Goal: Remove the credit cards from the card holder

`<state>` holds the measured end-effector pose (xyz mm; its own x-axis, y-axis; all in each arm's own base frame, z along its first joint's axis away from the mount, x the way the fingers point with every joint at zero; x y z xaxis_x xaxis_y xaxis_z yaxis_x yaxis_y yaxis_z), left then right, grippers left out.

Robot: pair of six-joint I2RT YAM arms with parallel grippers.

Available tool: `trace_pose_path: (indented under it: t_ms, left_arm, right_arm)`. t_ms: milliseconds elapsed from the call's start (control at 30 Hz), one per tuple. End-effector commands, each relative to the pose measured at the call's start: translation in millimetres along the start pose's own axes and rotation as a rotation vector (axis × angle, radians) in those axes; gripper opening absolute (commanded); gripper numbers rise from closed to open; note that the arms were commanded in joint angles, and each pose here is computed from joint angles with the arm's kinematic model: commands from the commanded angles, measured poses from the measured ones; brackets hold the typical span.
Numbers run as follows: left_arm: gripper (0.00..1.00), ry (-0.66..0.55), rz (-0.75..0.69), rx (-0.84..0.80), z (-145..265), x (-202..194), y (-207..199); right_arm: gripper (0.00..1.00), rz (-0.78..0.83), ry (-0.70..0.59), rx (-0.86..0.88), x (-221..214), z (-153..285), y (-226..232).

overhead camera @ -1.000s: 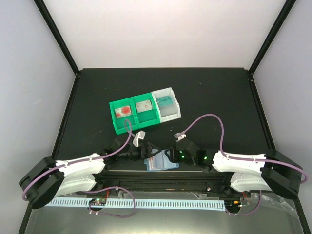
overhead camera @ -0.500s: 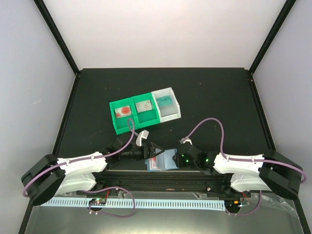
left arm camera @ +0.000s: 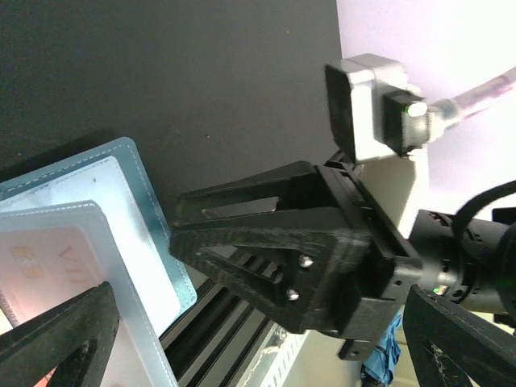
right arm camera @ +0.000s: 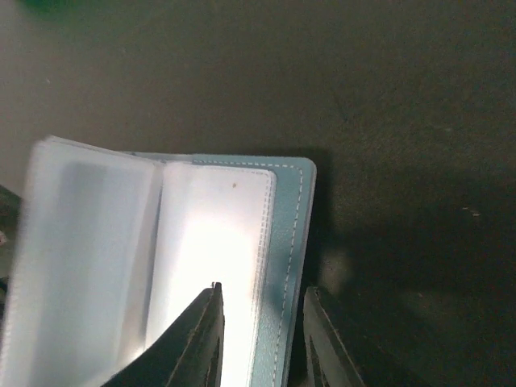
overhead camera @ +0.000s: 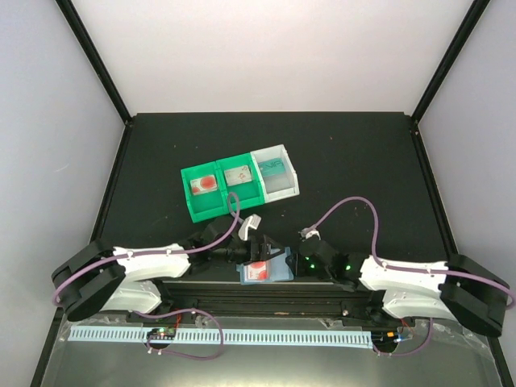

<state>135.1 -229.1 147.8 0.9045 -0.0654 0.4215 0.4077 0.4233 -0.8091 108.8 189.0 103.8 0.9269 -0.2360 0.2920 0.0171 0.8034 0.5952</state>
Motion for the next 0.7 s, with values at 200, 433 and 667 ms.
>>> trace_pose_path:
  t_ms: [200, 433, 667]
  left_arm:
    - [0.96, -0.036, -0.090, 0.023, 11, 9, -16]
    - [0.95, -0.005, -0.066, -0.033, -3, 9, -16]
    - [0.92, 0.039, -0.058, -0.094, -24, 8, -21]
  right_arm:
    - [0.32, -0.037, -0.122, 0.036, 12, 43, 1]
    - [0.32, -0.028, -0.115, 0.110, 11, 55, 5]
    - [0.32, -0.022, -0.062, 0.152, 8, 58, 9]
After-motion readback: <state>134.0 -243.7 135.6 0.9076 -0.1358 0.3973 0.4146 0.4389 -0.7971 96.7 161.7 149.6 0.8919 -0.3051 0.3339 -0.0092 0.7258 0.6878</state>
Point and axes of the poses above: each gripper's point midway between its finger pads, its own z axis back along the fingers, its own y axis along the line the jaws close on, x = y × z, the point moved 10 cm from there along z, back along the fingers, and after that the axes turned 14 degrees about -z, right-handed, at the moved point
